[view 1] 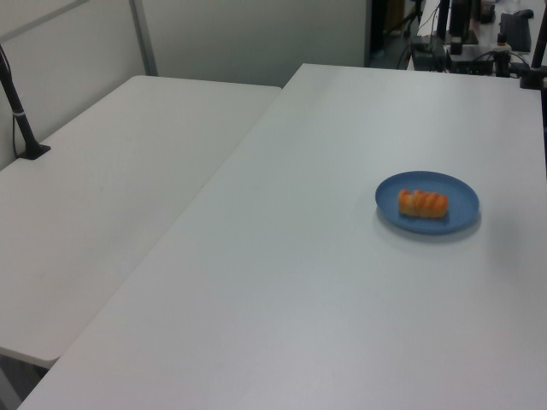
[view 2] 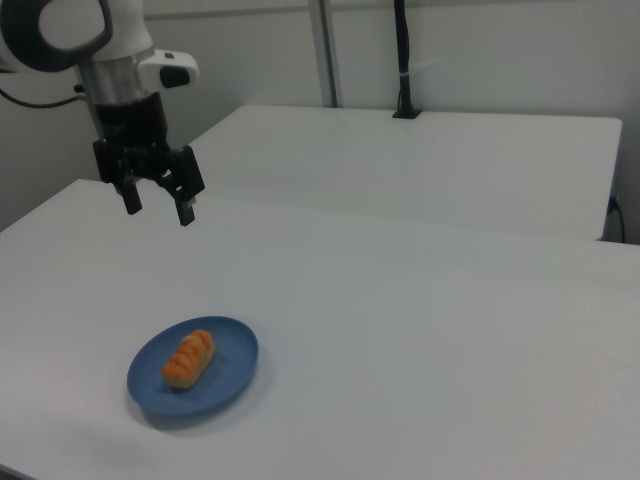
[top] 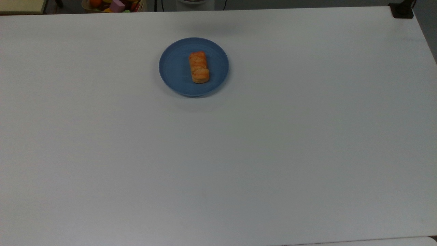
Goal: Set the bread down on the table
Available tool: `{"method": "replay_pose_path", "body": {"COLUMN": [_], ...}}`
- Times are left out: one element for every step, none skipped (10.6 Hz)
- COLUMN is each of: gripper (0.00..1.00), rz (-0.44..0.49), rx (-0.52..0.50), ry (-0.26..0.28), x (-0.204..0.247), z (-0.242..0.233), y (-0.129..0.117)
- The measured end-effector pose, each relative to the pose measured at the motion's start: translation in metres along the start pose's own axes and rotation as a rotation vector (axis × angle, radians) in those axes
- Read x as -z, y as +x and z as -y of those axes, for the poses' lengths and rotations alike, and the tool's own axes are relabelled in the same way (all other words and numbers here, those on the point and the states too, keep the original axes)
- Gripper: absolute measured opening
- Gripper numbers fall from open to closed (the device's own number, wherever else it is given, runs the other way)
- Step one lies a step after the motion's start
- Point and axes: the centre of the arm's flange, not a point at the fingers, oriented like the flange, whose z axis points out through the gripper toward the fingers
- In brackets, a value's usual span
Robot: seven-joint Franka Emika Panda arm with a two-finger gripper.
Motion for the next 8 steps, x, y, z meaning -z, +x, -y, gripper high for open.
{"method": "replay_pose_path", "body": {"gripper": [1.0,1.0,1.0,1.0,1.0,1.0,1.0,1.0], "rz": [0.01,0.018,0.008,-0.01,-0.009,-0.003,-0.006,-0.014], "rx": [0.002,0.003,0.008,0.017,0.036,0.058,0.074,0.084], "ry": [0.003,0.004,0.004,0.003,0.003,0.002,0.001,0.0], "x": [-0.005,-0.009,-0.014,-0.028,-0.05,-0.071,-0.095,-0.117], "z": [0.0,0.0,0.001,0.005,0.015,0.025,0.033,0.038], "y": [-0.008,-0.011,-0.009,-0.004,0.0,0.003,0.004,0.005]}}
